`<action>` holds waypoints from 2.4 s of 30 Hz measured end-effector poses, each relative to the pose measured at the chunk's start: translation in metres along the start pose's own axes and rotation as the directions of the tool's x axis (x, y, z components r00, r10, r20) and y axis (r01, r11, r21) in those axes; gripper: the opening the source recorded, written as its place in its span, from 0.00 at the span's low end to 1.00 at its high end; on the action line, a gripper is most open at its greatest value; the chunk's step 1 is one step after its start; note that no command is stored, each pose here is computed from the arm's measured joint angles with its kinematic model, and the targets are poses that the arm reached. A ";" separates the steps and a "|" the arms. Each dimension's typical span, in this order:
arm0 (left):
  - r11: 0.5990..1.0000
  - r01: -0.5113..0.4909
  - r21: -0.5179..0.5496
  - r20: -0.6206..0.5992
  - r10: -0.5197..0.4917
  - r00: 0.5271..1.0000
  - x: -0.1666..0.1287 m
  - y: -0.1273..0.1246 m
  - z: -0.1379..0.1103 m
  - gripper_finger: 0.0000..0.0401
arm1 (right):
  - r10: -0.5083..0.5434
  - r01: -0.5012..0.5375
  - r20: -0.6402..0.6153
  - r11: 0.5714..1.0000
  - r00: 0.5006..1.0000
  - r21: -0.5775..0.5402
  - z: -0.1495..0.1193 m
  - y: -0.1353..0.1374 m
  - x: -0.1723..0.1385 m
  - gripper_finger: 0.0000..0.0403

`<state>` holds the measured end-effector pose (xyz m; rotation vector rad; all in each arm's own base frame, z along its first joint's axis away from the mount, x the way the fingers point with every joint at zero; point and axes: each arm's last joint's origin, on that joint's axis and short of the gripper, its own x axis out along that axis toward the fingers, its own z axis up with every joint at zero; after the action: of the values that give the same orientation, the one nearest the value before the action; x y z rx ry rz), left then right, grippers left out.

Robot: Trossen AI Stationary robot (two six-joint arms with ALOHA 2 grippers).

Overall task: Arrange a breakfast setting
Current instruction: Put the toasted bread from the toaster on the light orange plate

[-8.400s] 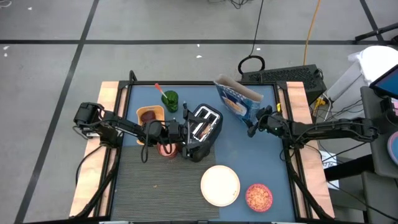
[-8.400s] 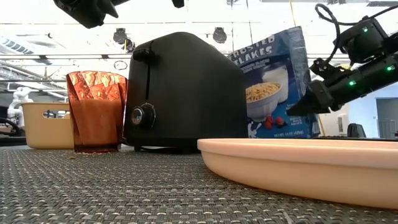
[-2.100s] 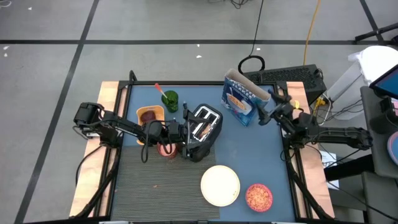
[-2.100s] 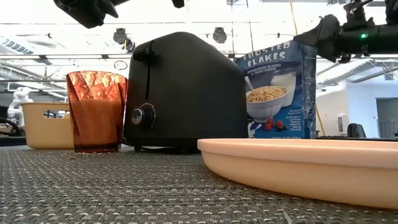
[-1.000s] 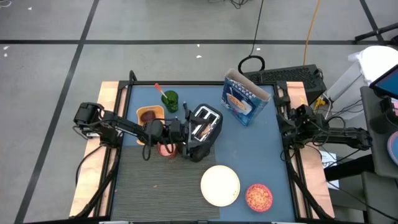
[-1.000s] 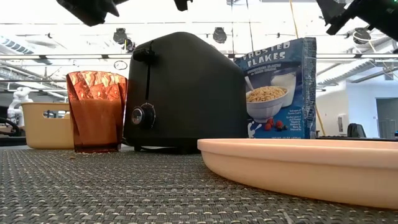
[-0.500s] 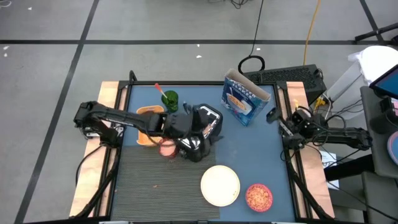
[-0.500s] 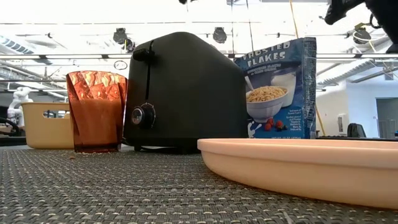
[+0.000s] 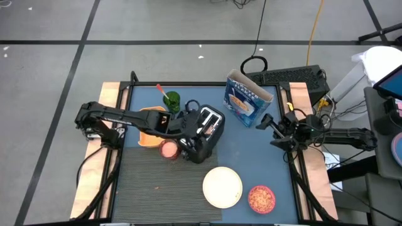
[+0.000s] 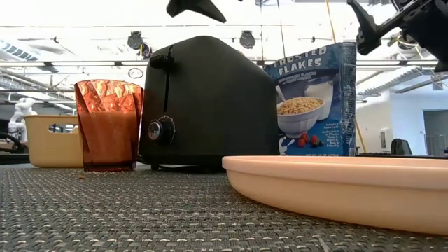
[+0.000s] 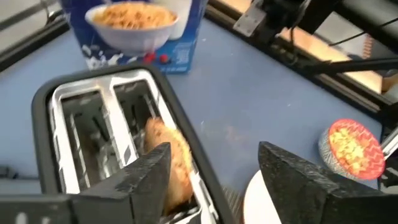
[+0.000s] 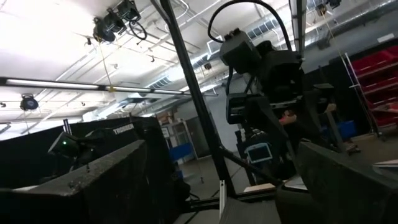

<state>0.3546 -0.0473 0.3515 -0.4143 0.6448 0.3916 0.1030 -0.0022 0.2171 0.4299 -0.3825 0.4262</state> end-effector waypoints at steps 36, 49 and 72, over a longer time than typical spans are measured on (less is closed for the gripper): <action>0.985 -0.164 0.054 -0.150 0.171 0.974 0.054 -0.006 -0.035 0.58 | -0.013 0.013 -0.032 1.000 0.999 0.014 -0.004 -0.003 0.002 0.99; 0.983 -0.185 0.012 -0.142 0.184 0.972 0.054 -0.005 -0.035 0.58 | -0.013 0.014 -0.032 1.000 0.999 0.014 -0.004 -0.003 0.002 0.99; 0.971 -0.214 -0.103 -0.133 0.200 0.971 0.054 -0.004 -0.035 0.36 | -0.013 0.013 -0.032 1.000 0.999 0.014 -0.004 -0.003 0.002 0.99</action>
<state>0.3789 -0.0557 0.2924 -0.4863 0.7898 0.6087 0.1070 -0.0026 0.2138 0.4387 -0.3460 0.4226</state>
